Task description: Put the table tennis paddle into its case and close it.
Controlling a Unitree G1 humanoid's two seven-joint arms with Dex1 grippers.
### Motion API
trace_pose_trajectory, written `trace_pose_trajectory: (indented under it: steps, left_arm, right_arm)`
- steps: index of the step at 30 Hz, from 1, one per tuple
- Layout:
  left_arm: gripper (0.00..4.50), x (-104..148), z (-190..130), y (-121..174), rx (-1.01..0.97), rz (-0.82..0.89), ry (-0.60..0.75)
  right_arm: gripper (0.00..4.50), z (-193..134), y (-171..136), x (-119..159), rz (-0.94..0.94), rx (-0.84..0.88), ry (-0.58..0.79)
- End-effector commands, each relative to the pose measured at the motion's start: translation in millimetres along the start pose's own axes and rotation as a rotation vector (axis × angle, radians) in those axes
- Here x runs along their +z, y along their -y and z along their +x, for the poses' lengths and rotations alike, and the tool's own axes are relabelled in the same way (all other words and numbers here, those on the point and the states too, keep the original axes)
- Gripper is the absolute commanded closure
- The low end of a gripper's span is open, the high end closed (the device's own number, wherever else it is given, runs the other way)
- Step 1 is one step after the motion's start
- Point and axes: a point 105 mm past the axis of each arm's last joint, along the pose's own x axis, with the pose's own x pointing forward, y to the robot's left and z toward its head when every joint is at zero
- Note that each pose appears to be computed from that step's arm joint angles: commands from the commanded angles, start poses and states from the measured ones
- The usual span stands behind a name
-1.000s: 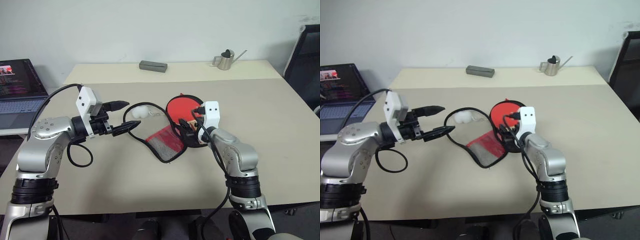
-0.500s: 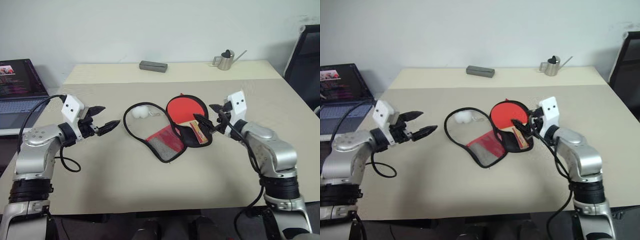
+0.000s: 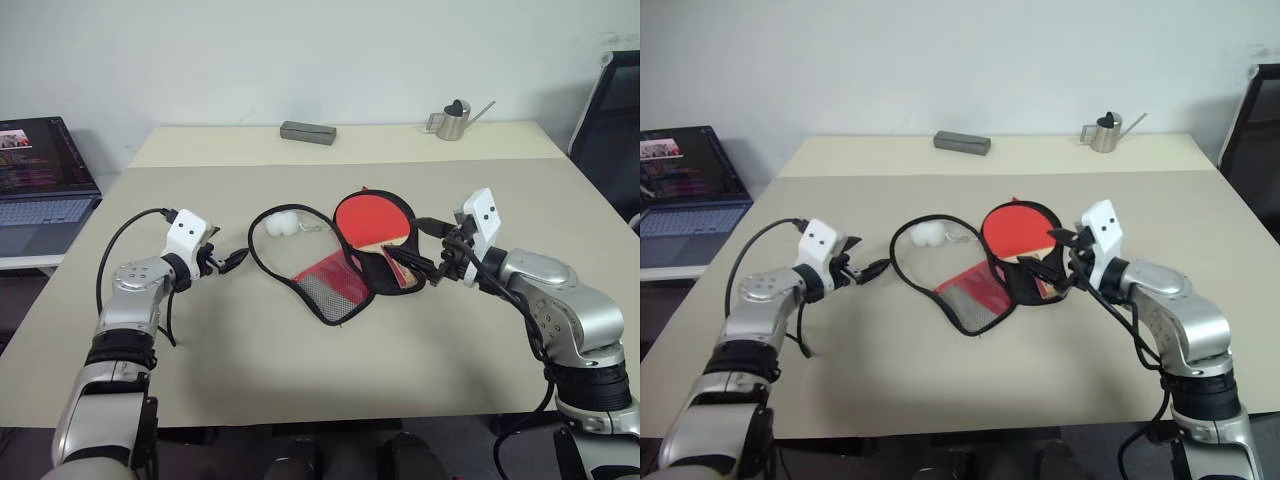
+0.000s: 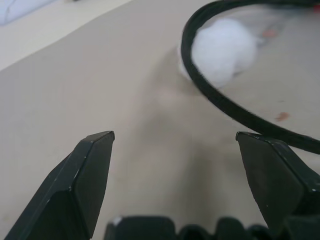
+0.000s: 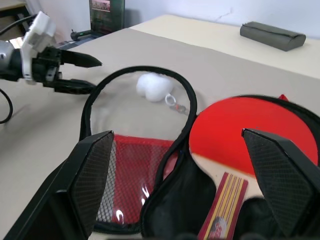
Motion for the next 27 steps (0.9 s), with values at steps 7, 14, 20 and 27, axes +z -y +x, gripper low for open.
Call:
trace_pose_trajectory:
  steps: [7, 14, 20, 27]
  left_arm:
    - [0.23, 7.6, 20.8, 12.9, -0.029, -0.020, 0.036]
    - [0.23, 14.7, 23.1, 28.8, -0.136, -0.053, 0.079]
    - [0.23, 27.5, 24.7, 35.1, -0.183, -0.060, 0.128]
    - [0.23, 37.2, 28.7, 40.0, -0.212, -0.045, 0.150]
  right_arm:
    - [0.01, -6.4, -5.7, 15.2, -0.032, 0.007, 0.050]
    - [0.01, -16.9, -6.3, 21.2, -0.048, 0.035, 0.071]
    - [0.01, -34.1, 7.0, 21.3, -0.089, 0.042, 0.037]
    - [0.01, -66.0, 10.1, 25.1, -0.172, 0.168, -0.064]
